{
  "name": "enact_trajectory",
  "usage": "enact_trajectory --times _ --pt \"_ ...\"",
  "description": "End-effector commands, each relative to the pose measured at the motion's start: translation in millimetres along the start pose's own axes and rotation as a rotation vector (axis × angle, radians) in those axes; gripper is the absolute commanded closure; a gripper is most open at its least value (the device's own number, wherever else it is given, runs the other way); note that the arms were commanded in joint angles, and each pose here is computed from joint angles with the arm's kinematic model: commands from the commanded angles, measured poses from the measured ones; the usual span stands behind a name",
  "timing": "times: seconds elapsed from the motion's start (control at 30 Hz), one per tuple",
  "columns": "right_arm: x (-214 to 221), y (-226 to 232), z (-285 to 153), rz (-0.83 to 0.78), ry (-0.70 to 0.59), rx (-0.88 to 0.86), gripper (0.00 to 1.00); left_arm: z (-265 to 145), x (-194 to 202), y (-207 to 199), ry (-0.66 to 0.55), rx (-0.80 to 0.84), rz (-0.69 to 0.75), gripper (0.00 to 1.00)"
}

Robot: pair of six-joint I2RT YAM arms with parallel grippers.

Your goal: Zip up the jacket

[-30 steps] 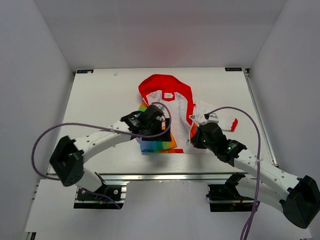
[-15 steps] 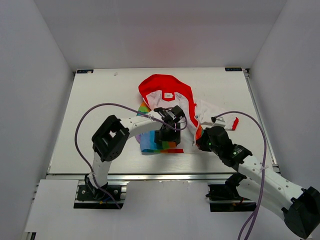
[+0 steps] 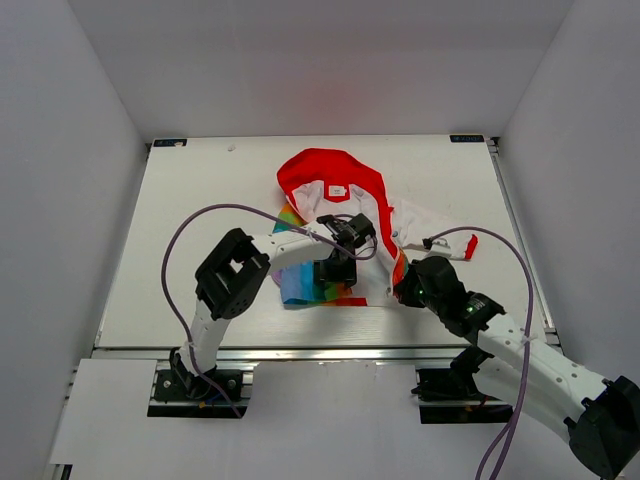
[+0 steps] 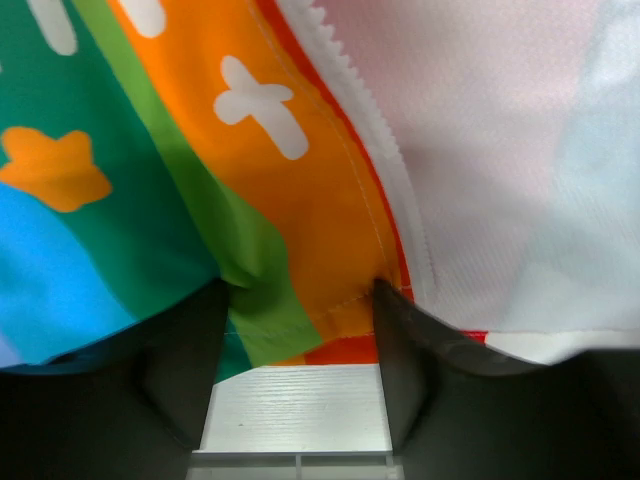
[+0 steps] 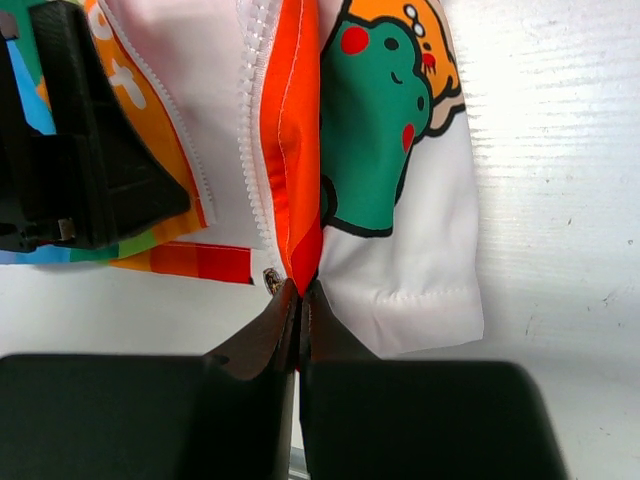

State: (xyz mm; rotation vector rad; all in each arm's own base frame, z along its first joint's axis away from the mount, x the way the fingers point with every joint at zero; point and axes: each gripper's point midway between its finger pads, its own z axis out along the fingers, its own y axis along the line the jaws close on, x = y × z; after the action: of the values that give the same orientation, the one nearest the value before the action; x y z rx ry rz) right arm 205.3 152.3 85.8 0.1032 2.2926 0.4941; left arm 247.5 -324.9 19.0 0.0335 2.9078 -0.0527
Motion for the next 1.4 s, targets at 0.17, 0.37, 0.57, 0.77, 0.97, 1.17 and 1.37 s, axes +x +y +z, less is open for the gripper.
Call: enact_trajectory --times 0.17,0.37,0.57,0.77,0.97,1.17,1.37 --pt "1 -5 2 -0.004 -0.008 0.013 1.0 -8 -13 -2 -0.073 -0.028 -0.01 0.5" --pt "3 -10 4 -0.006 -0.002 0.03 1.0 -16 -18 2 -0.104 -0.036 -0.008 0.82" --pt "11 -15 13 -0.018 0.026 0.055 1.0 -46 -31 11 -0.186 -0.031 -0.02 1.0" --pt "15 -13 25 -0.034 0.049 0.057 1.0 -81 -18 18 -0.201 0.096 0.062 1.0" --pt "22 -14 38 -0.039 0.088 0.068 1.0 -71 31 39 -0.134 0.168 0.205 1.0" --pt "25 -14 45 -0.044 0.115 0.086 1.0 -49 69 59 -0.057 0.107 0.256 1.0" --pt "19 -12 45 -0.053 0.102 0.087 1.0 -46 73 52 -0.047 0.155 0.238 0.52"
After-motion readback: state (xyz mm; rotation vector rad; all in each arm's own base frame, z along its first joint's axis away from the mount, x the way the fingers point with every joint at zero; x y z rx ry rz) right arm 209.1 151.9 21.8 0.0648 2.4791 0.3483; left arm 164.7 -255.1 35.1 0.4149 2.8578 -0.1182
